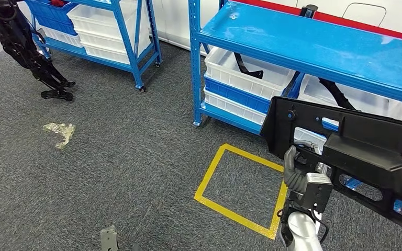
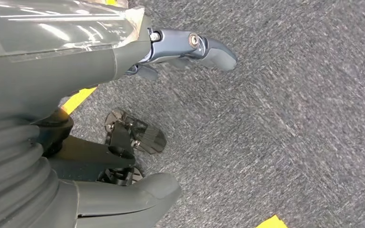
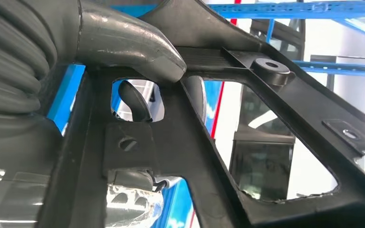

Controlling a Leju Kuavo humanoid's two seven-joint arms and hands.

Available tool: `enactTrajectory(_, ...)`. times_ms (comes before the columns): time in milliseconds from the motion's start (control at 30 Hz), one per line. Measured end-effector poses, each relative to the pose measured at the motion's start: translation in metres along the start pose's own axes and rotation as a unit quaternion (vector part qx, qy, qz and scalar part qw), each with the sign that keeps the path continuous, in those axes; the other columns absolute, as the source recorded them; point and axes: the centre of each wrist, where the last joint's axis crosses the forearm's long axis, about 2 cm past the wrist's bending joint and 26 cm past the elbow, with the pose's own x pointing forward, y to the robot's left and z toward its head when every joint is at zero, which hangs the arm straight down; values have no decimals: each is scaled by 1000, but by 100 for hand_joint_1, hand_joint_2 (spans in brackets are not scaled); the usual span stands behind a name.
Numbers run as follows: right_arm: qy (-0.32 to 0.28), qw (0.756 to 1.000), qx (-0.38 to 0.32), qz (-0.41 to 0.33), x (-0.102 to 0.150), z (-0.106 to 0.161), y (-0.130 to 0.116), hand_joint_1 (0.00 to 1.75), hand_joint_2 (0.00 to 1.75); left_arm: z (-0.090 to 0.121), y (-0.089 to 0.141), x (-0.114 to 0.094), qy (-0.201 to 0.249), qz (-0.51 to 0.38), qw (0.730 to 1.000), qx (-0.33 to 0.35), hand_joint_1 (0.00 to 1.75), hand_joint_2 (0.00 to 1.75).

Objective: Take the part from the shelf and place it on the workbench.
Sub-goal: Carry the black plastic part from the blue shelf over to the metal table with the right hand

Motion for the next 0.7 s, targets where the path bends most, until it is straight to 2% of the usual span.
enactTrajectory(700, 1, 999, 21, -35, 2, -7, 22, 175, 175, 7, -16, 4, 1, 25, 1000, -8, 0, 175)
